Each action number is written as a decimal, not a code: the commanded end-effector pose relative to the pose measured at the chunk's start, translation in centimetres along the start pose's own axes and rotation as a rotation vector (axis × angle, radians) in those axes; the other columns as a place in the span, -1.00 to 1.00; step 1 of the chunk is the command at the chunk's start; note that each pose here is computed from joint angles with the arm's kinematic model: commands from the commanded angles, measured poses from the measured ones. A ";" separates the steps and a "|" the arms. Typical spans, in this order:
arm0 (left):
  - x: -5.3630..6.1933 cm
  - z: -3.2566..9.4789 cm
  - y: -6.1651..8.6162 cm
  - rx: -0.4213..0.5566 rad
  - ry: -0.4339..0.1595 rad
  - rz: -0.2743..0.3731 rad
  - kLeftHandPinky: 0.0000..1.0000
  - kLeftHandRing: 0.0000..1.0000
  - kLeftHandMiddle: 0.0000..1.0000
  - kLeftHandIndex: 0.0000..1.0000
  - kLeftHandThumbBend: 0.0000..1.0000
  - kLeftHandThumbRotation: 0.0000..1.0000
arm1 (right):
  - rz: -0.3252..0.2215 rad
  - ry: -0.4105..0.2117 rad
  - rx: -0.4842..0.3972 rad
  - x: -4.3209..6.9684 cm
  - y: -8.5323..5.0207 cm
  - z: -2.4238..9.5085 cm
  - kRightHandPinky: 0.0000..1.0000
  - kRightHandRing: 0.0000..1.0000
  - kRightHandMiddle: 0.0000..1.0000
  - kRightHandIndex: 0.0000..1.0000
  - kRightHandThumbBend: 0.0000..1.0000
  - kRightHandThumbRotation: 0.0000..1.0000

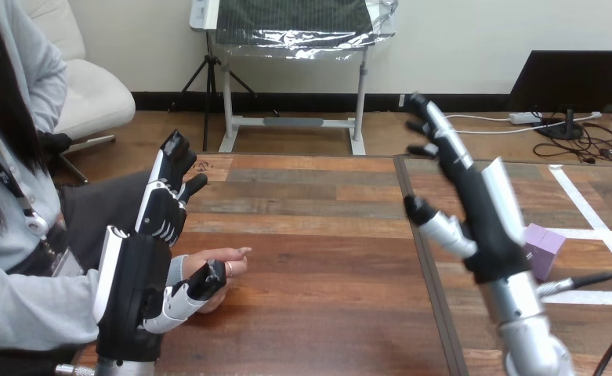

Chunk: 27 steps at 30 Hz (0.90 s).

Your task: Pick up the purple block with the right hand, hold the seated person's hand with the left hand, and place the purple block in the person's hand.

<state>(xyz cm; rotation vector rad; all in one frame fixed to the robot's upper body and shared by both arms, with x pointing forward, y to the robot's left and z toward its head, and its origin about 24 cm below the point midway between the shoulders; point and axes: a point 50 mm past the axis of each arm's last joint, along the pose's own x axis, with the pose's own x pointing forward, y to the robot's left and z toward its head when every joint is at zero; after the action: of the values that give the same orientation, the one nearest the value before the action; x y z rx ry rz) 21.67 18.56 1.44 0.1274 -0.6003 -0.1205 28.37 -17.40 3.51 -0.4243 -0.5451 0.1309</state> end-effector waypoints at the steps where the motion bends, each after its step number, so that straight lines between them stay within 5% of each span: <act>1: 1.6 0.8 0.1 -0.002 -0.083 0.019 0.80 0.94 1.00 0.95 1.00 0.53 | -0.084 -0.159 -0.059 4.2 -2.4 2.2 0.60 0.82 0.88 0.89 1.00 0.99; 27: 1.5 0.8 0.2 -0.013 -0.082 0.040 0.80 0.92 0.97 0.94 1.00 0.52 | -0.143 -0.059 -0.212 5.9 -6.3 1.1 0.61 0.79 0.85 0.87 1.00 0.92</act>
<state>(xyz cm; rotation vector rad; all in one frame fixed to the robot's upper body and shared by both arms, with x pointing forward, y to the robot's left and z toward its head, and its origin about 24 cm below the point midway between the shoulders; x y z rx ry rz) 21.71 18.63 1.59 0.1039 -0.6102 -0.1007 31.33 -20.66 7.42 -0.5761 -0.6072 0.0013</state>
